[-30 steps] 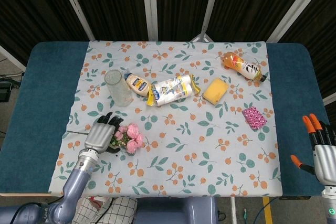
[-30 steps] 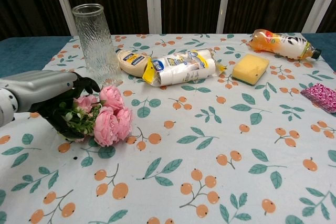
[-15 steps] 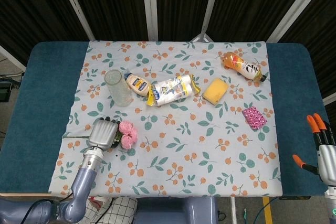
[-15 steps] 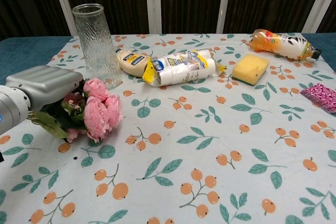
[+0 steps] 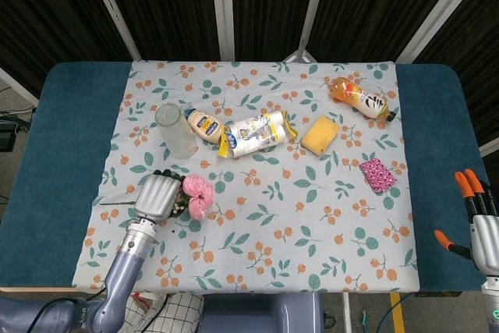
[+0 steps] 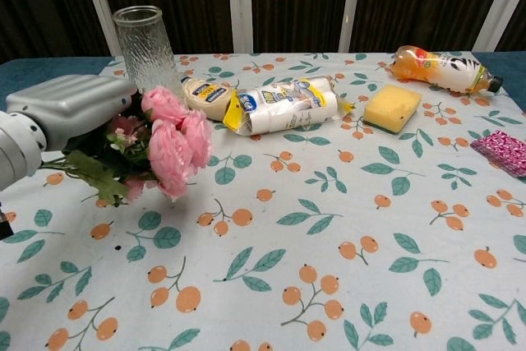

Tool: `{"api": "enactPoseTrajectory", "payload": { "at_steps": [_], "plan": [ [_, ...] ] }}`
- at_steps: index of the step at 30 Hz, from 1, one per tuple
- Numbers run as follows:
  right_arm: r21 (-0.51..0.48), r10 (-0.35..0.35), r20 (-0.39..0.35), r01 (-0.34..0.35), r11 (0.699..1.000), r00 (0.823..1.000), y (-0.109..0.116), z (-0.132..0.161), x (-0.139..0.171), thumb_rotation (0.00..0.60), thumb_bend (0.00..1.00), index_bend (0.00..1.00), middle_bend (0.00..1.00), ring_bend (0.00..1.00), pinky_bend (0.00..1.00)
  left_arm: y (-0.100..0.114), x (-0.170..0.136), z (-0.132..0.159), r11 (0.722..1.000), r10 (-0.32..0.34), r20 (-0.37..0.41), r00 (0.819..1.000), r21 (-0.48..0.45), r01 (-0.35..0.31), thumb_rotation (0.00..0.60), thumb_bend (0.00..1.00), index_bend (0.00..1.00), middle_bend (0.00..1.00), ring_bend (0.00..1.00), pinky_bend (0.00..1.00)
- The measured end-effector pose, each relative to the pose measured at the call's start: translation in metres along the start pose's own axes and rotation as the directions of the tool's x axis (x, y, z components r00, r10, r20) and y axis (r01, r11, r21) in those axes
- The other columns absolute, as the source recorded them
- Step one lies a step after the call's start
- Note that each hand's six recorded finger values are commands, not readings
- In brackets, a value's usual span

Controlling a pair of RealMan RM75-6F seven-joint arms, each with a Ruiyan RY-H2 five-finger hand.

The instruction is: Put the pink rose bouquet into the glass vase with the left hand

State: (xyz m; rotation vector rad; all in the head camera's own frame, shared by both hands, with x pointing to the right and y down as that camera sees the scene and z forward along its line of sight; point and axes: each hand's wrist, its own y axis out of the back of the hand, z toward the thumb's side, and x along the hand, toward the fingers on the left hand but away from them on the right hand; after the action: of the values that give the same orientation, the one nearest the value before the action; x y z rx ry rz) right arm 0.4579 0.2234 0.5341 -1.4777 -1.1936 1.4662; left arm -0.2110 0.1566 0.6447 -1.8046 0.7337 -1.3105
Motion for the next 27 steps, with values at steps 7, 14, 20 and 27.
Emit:
{"api": "enactPoseTrajectory", "payload": {
  "at_steps": [7,14,20,27],
  "plan": [
    [0.025,0.006,0.014,-0.007,1.0,1.0,-0.005,0.0,-0.002,0.6,0.21,0.02,0.0,0.04,0.08,0.052,-0.018,0.01,0.928,0.026,0.15,0.988,-0.372,0.032,0.6,0.44,0.5,0.48,0.35,0.4],
    [0.04,0.011,0.037,-0.012,0.999,0.999,-0.01,-0.005,-0.005,0.6,0.21,0.02,0.0,0.04,0.08,0.141,-0.014,0.009,0.868,0.107,0.219,0.97,-0.497,0.017,0.6,0.44,0.5,0.48,0.35,0.39],
    [0.053,0.027,0.064,-0.031,0.998,0.998,-0.017,-0.011,-0.008,0.6,0.21,0.02,0.0,0.04,0.08,0.18,0.01,0.018,0.78,0.103,0.251,0.963,-0.621,0.079,0.6,0.44,0.5,0.48,0.35,0.39],
    [0.074,0.043,0.1,-0.05,0.996,0.994,-0.023,-0.018,-0.011,0.6,0.21,0.02,0.0,0.04,0.08,0.206,0.051,0.007,0.741,0.122,0.225,0.967,-0.668,0.062,0.6,0.44,0.51,0.48,0.34,0.39]
  ]
}}
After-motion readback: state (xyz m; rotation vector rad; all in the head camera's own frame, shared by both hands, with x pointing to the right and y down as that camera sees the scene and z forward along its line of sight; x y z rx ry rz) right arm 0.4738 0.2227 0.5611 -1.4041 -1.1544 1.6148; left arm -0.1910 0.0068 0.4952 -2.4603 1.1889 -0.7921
